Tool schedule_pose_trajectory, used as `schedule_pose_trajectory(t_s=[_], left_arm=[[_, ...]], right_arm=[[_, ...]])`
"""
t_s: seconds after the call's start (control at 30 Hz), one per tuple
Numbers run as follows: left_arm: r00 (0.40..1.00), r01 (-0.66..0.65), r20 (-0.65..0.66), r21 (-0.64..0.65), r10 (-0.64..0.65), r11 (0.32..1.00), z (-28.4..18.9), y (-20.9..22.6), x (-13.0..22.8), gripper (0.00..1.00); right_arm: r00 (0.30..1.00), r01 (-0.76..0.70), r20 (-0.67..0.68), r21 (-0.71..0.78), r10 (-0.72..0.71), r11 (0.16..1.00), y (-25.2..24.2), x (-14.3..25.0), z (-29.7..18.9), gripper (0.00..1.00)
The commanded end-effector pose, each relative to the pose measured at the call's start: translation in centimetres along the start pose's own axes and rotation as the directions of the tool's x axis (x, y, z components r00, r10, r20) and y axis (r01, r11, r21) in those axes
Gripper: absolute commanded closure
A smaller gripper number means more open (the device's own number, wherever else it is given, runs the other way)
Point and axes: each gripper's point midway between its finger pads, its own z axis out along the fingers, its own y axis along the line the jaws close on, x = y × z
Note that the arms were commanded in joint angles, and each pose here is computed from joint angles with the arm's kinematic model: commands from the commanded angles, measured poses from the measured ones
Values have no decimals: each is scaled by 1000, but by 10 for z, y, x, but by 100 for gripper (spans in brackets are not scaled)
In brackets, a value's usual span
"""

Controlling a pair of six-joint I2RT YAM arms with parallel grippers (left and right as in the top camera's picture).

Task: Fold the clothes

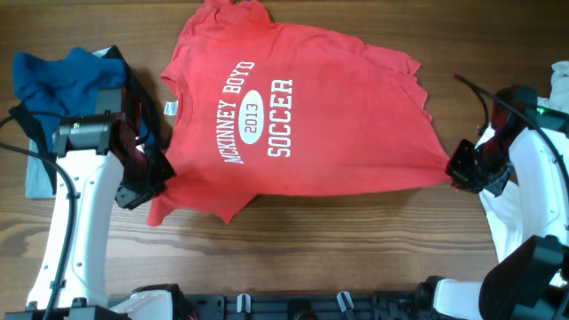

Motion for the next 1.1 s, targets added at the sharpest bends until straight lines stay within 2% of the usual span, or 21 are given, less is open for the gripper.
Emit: schedule_pose_trajectory(t_s=[0.0,0.2,0.57,0.8,0.97,1.07], left_arm=[[999,36,-36,18,-35,999,1,-1,9,96],[998,37,-54,0,-37,999,0,4,15,96],[993,90,74,65,-95,994,-24,10,19,96],[970,142,186,98,-159,985,-26,27,31,96],[963,137,217,124,-162,983,-17,26,29,96],[960,135,229,134,-164,982,-14,21,20,96]], right_arm=[[1000,-18,23,-31,18,999,2,4,2,96],[999,-42,28,-35,43,998,2,6,1,96],[991,-97,82,-75,103,992,0,22,3,96],[964,-187,166,-137,208,973,-3,33,0,96],[942,-159,264,-186,206,969,1,23,-15,96],[943,-154,266,-186,201,970,1,22,-15,96]])
